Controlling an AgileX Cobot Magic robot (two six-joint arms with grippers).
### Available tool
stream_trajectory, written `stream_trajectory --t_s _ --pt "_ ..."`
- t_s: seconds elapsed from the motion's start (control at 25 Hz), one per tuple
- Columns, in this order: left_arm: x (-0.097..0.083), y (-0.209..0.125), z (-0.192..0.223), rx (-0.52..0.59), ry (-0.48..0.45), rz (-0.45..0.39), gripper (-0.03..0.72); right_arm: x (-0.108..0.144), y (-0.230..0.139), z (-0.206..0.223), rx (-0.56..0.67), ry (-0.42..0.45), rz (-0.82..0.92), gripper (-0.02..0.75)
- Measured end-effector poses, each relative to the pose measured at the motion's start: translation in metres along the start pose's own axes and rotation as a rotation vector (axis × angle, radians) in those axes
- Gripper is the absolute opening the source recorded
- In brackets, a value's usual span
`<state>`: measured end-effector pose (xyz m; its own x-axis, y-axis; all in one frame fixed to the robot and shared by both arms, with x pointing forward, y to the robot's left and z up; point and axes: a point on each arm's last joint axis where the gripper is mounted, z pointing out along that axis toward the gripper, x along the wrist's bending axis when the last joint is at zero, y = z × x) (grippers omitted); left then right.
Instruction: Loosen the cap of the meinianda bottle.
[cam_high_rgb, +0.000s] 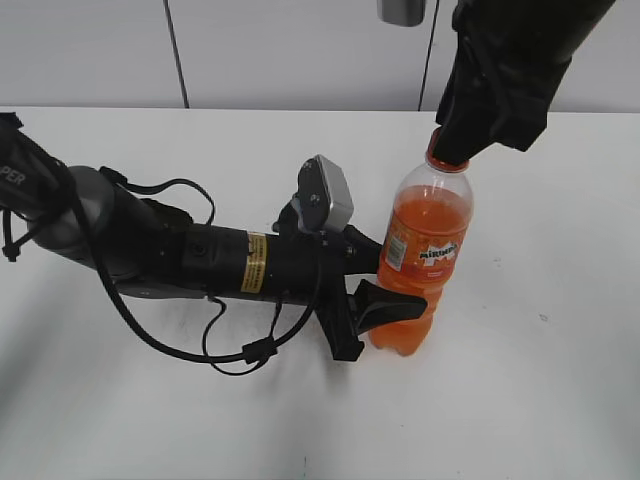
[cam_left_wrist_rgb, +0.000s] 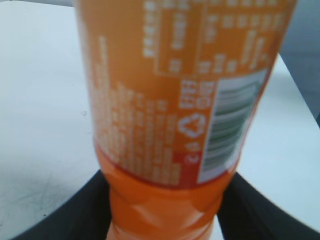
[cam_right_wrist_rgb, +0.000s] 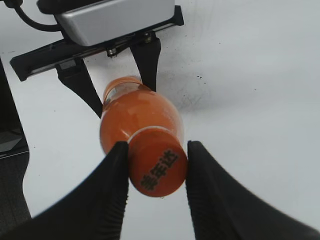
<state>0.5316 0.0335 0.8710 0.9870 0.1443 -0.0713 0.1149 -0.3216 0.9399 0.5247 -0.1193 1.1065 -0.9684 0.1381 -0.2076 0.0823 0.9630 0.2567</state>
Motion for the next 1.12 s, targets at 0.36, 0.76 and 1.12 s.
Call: stream_trajectory --t_s 0.36,0.76,1.12 --pt "-0.001 -0.001 0.0 0.005 -0.01 0.009 0.38 0.003 0.005 -0.006 -0.058 0.023 0.06 0.445" --pt "-0.001 -0.001 0.0 0.007 -0.014 0.015 0.38 0.012 0.001 -0.04 -0.124 -0.015 0.57 0.525" --pt "-0.001 -0.001 0.0 0.008 -0.016 0.017 0.38 0.009 0.002 -0.028 -0.096 0.029 1.051 0.525"
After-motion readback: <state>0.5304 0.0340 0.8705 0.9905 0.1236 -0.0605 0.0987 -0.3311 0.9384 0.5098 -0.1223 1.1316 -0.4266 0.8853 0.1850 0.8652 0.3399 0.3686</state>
